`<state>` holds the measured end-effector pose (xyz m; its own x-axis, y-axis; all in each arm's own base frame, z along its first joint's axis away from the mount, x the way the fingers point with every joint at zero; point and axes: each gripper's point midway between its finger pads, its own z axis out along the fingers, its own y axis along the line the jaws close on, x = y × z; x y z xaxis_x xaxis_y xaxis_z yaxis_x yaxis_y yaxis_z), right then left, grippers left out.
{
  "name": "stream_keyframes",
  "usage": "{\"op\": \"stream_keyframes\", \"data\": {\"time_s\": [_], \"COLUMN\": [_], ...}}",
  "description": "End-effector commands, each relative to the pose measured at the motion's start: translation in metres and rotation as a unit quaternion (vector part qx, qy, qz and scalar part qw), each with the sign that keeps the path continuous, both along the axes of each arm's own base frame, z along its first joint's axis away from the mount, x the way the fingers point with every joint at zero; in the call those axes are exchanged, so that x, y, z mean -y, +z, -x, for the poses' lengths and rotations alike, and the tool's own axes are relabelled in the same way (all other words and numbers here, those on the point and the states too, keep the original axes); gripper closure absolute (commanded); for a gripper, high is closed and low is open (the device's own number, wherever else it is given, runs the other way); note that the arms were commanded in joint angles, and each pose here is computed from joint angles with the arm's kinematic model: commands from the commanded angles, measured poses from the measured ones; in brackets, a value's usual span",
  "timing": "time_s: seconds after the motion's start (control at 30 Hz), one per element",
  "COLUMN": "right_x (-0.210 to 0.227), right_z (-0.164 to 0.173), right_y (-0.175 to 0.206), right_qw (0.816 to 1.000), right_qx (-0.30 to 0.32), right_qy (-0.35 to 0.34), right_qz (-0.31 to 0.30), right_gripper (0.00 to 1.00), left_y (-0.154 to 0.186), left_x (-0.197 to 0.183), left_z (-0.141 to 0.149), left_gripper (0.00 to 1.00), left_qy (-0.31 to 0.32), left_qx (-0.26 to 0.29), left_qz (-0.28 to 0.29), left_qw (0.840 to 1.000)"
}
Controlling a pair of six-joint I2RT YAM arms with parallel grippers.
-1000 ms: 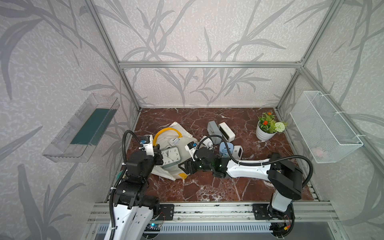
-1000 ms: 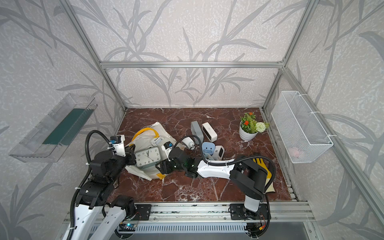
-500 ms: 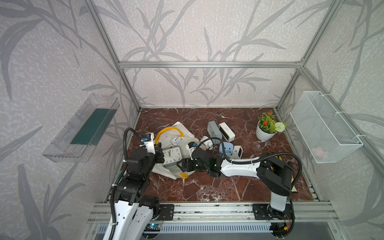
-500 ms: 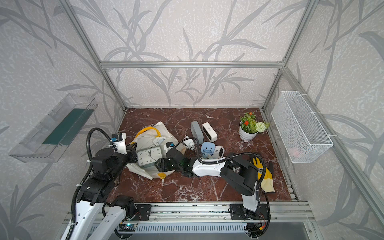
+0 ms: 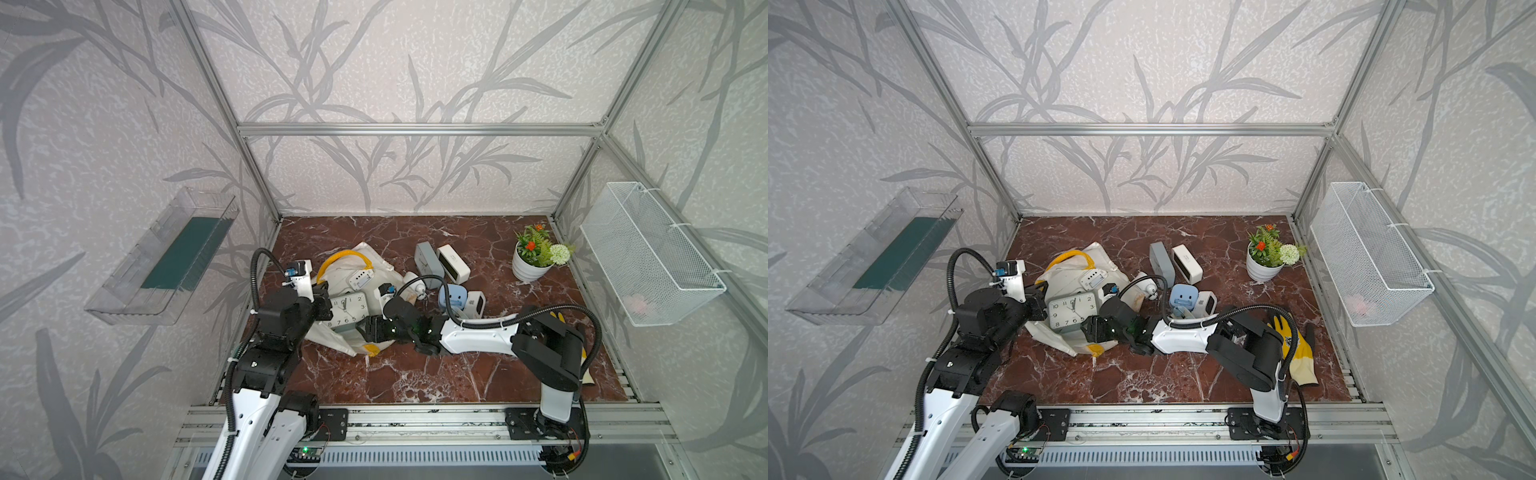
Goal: Take the alarm clock out of the canvas bag
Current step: Pick up the alarm from the canvas bag.
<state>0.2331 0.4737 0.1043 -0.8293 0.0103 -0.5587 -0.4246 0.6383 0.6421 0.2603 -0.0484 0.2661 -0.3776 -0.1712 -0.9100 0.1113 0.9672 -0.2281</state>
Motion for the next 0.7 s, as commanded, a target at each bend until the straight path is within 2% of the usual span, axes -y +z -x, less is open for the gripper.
{"op": "stream_keyframes", "data": {"time_s": [0.0,0.33,0.4,0.67], "right_x": [-0.010,0.007,0.009,0.014], "right_z": [-0.005,-0.057,-0.059,-0.060], "right_y": [0.006,-0.003,-0.004,-0.001], "right_qw": [0.999,0.997,0.997,0.996], "right_qx": [0.029,0.049,0.046,0.047], "right_qy": [0.015,-0.051,-0.057,-0.069], "right_qz": [0.013,0.025,0.024,0.018], "right_gripper": [0.34,0.23,0.20,0.20], "left_y": [0.040,0.046,0.046,0.045], "left_x": [0.008,0.024,0.026,0.025], "left_z": [-0.002,0.002,0.002,0.003], "left_gripper": [1.00,1.00,1.00,1.00], "left_qy": [-0.019,-0.064,-0.068,-0.067], "left_qx": [0.063,0.075,0.075,0.074], "left_qz": [0.028,0.047,0.049,0.047], "left_qw": [0.997,0.994,0.994,0.994]}}
